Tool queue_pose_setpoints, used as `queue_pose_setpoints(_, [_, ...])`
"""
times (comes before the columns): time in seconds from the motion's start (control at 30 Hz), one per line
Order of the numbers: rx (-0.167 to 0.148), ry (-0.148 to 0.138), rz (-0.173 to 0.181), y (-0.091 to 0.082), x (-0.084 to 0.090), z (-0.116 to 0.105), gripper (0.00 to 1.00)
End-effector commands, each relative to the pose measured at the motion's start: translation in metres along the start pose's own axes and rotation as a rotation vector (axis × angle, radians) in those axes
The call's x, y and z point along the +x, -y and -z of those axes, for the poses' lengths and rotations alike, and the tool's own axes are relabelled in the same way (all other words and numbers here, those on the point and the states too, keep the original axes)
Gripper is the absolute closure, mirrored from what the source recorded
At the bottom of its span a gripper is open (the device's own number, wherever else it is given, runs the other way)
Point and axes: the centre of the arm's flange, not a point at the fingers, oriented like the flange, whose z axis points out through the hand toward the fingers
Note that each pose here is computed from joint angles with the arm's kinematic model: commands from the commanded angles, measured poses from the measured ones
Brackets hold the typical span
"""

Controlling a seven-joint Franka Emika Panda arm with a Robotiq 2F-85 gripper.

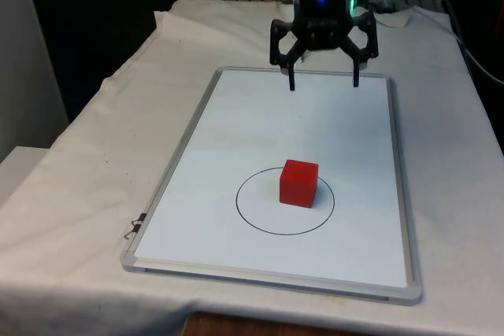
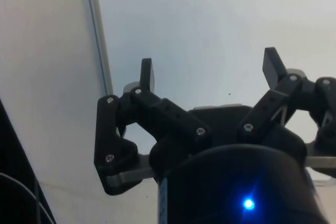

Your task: Push the cube into the marked area.

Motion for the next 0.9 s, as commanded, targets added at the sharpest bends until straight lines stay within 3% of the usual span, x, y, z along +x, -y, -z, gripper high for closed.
queue_pose_setpoints(0.0, [-0.002,0.0,0.009,0.001,-0.004,0.005,0.0])
queue_pose_setpoints(0.87, [0.007,0.005,0.113,0.008,-0.049,0.054,0.0])
